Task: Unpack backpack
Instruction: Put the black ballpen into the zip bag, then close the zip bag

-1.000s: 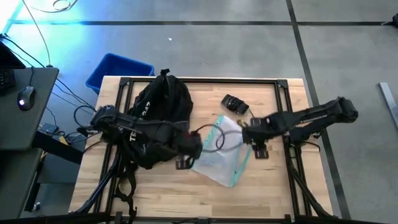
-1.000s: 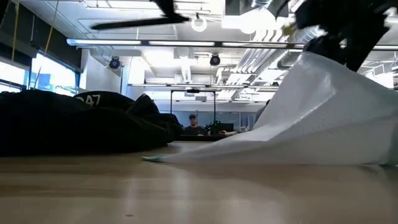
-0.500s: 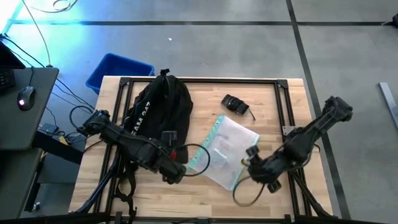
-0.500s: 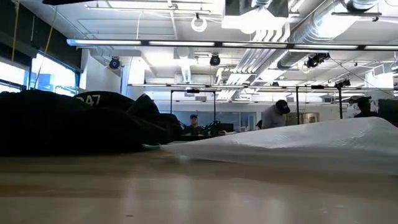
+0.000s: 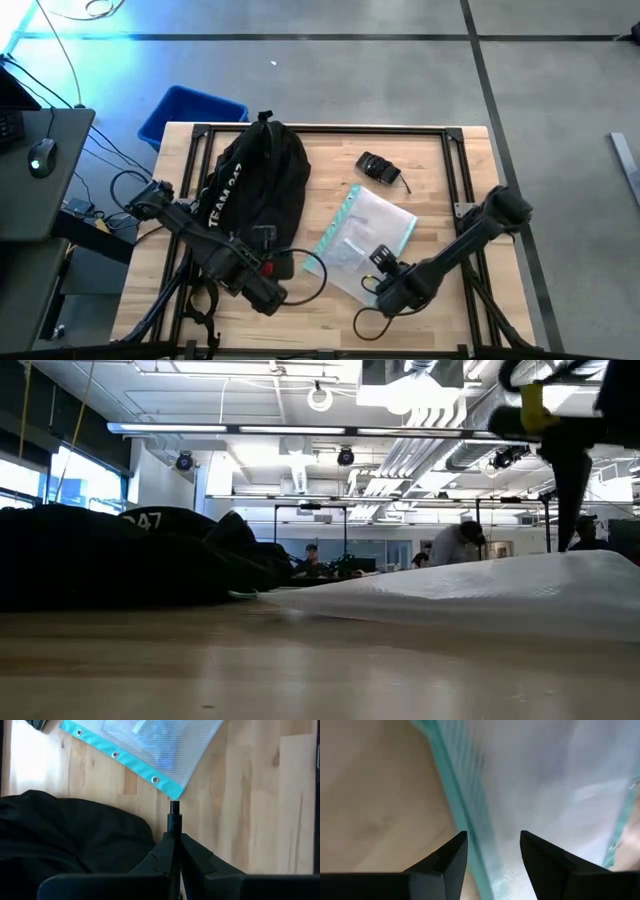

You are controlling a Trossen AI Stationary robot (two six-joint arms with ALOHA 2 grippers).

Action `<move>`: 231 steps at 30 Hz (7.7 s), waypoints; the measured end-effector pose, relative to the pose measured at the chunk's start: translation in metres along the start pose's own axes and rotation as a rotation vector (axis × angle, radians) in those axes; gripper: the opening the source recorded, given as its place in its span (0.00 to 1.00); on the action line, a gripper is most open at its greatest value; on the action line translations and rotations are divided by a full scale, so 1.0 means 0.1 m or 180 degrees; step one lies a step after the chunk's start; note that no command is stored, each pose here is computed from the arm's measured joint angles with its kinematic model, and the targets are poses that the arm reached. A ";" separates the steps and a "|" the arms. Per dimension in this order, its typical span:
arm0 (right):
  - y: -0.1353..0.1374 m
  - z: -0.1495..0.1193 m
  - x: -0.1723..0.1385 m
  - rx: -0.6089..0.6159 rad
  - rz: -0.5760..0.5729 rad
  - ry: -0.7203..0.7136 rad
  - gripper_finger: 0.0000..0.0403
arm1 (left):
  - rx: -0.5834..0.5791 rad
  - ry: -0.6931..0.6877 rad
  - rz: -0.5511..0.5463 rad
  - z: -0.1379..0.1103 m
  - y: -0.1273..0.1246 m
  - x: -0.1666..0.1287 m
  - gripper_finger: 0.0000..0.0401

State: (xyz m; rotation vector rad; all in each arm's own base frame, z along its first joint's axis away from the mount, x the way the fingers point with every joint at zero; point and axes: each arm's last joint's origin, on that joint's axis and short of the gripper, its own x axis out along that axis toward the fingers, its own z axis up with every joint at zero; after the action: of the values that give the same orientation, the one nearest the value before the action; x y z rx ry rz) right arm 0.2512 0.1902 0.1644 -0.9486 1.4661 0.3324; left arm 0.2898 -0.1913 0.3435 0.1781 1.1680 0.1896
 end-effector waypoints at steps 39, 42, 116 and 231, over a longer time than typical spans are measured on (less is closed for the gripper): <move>-1.29 -0.16 -0.31 0.2458 0.0939 -0.1644 0.01 | -0.0215 0.0010 0.0426 -0.10 0.07 -0.07 0.00; -1.66 -0.19 -0.24 0.3095 0.1118 -0.1611 0.00 | -0.0220 -0.0162 0.0475 -0.13 0.10 -0.16 0.00; -2.78 -1.05 -0.18 0.2313 0.2942 -0.2087 0.00 | 0.1086 -0.0992 0.0689 1.29 0.46 2.44 0.09; -1.31 -0.29 -1.32 0.2411 0.1445 -0.1227 0.45 | -0.0445 -0.0486 0.0746 0.00 0.04 1.12 0.00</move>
State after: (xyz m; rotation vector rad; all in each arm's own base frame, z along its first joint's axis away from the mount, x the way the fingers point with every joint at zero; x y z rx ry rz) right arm 0.3065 0.1355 0.3352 0.0627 1.2755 0.2361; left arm 0.3322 -0.1606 0.2447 0.2025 0.9767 0.4556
